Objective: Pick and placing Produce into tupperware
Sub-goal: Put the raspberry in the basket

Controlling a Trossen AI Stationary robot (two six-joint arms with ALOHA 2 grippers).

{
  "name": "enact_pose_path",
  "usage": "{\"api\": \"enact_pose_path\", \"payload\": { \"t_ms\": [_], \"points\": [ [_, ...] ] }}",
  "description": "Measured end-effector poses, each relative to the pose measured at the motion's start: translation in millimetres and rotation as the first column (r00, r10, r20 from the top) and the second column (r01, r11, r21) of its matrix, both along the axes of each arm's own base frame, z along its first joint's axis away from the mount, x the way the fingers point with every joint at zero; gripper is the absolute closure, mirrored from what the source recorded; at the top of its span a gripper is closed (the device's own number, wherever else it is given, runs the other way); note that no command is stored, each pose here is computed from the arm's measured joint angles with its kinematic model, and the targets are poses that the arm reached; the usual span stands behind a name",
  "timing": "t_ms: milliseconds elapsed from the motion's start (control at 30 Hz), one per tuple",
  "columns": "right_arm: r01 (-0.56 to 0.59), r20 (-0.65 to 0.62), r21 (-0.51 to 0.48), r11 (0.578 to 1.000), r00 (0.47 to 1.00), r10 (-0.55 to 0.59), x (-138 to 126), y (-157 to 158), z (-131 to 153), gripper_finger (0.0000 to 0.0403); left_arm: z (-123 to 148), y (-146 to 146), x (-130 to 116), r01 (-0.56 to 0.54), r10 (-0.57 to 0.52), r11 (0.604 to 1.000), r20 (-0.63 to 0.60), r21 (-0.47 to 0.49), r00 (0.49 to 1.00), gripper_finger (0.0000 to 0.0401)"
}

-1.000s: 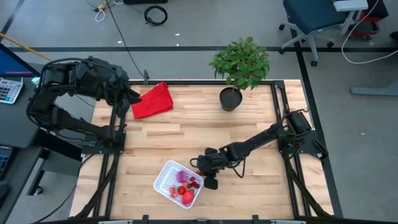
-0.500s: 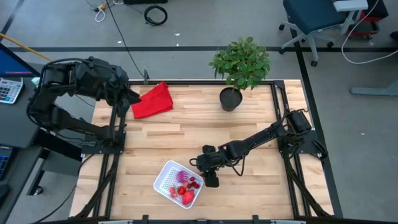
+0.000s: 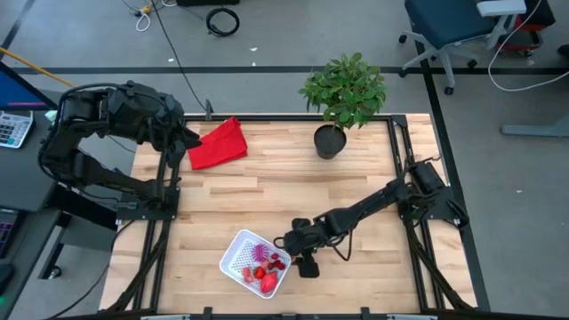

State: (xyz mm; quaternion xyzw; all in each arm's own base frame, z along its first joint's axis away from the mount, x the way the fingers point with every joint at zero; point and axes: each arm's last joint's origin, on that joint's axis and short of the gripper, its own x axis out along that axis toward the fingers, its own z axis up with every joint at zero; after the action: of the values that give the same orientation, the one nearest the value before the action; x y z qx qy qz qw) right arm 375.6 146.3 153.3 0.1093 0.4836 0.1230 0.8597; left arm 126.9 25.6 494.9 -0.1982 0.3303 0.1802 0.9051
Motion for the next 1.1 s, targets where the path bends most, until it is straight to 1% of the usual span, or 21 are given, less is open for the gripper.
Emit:
{"api": "enact_pose_path", "payload": {
  "t_ms": [100,167,367,400,467,533,700,800,1000,1100],
  "points": [
    [-0.002,0.035,-0.036,0.999,0.999,0.004,3,2,-5,0.0162,0,0,0,0.0,0.0,1.0,0.001,0.0,1.0,0.0286],
    [-0.005,0.038,-0.064,0.998,0.999,0.008,3,2,-6,0.0162,0,0,0,0.0,0.0,1.0,0.002,0.0,1.0,0.0286],
    [0.002,0.033,-0.067,0.998,0.999,0.0,7,0,-17,0.0162,0,0,0,0.0,0.0,1.0,0.003,0.001,1.0,0.028],
    [-0.002,0.016,-0.072,0.997,1.0,0.003,6,0,-20,0.0163,0,0,0,0.0,0.0,1.0,0.002,0.001,1.0,0.028],
    [-0.012,0.028,-0.051,0.999,1.0,0.013,10,3,-27,0.0162,0,0,0,0.0,0.0,1.0,0.002,0.001,1.0,0.0283],
    [-0.014,0.022,-0.051,0.999,1.0,0.015,10,4,-33,0.0162,0,0,0,0.0,0.0,1.0,0.002,0.001,1.0,0.0285],
    [-0.009,0.009,-0.066,0.998,1.0,0.01,12,4,-43,0.0169,0,0,0,0.0,0.0,1.0,0.001,0.001,1.0,0.0288],
    [-0.001,0.0,-0.089,0.996,1.0,0.001,11,4,-44,0.0175,0,0,0,0.0,0.0,1.0,0.0,0.001,1.0,0.0287],
    [0.008,0.002,-0.09,0.996,1.0,-0.008,10,3,-42,0.0188,0,0,0,0.001,-0.001,1.0,-0.001,0.002,1.0,0.0281],
    [0.032,-0.004,-0.08,0.996,0.999,-0.032,10,2,-41,0.0198,0,0,0,0.002,-0.002,1.0,-0.001,0.002,1.0,0.0281]
  ]
}}
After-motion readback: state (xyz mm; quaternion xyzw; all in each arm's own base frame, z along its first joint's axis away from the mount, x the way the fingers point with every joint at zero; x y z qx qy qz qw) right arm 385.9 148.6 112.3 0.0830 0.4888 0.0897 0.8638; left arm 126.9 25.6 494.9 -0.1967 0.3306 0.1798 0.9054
